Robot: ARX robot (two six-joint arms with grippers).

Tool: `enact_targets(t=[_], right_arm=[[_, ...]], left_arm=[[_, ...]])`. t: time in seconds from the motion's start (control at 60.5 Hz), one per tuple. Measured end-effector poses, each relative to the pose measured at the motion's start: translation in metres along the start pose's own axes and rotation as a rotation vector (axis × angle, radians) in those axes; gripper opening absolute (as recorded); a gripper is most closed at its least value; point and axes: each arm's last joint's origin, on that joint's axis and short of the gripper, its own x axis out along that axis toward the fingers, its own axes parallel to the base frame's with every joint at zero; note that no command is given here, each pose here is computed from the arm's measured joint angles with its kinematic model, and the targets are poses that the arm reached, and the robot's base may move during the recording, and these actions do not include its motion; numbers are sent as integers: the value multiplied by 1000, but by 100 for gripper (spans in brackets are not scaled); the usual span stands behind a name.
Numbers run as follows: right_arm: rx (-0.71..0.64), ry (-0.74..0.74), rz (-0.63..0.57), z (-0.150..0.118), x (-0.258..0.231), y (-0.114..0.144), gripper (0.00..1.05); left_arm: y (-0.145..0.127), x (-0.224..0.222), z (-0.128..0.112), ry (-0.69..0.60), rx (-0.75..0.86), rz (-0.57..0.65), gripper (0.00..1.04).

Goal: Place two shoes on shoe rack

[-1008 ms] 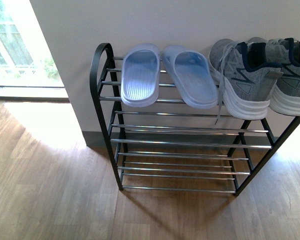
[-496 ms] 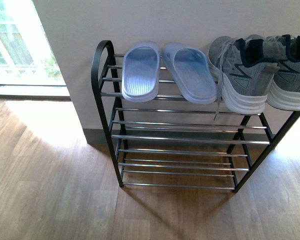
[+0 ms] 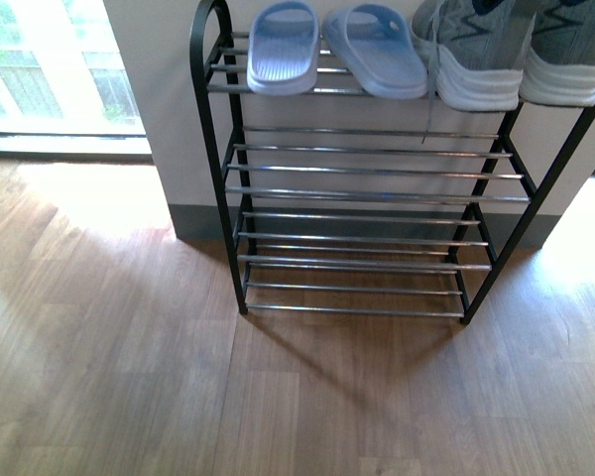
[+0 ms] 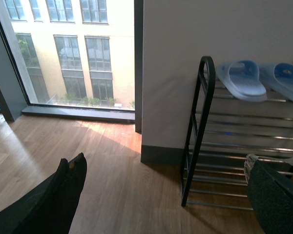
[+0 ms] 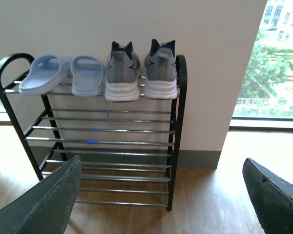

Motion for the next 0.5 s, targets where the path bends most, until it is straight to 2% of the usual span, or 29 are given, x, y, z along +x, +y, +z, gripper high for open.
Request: enact_targets(t=[0.496], right_arm=[[0,0,0,0,0,0,96]], left_arm=[[0,0,0,0,1,0,95]])
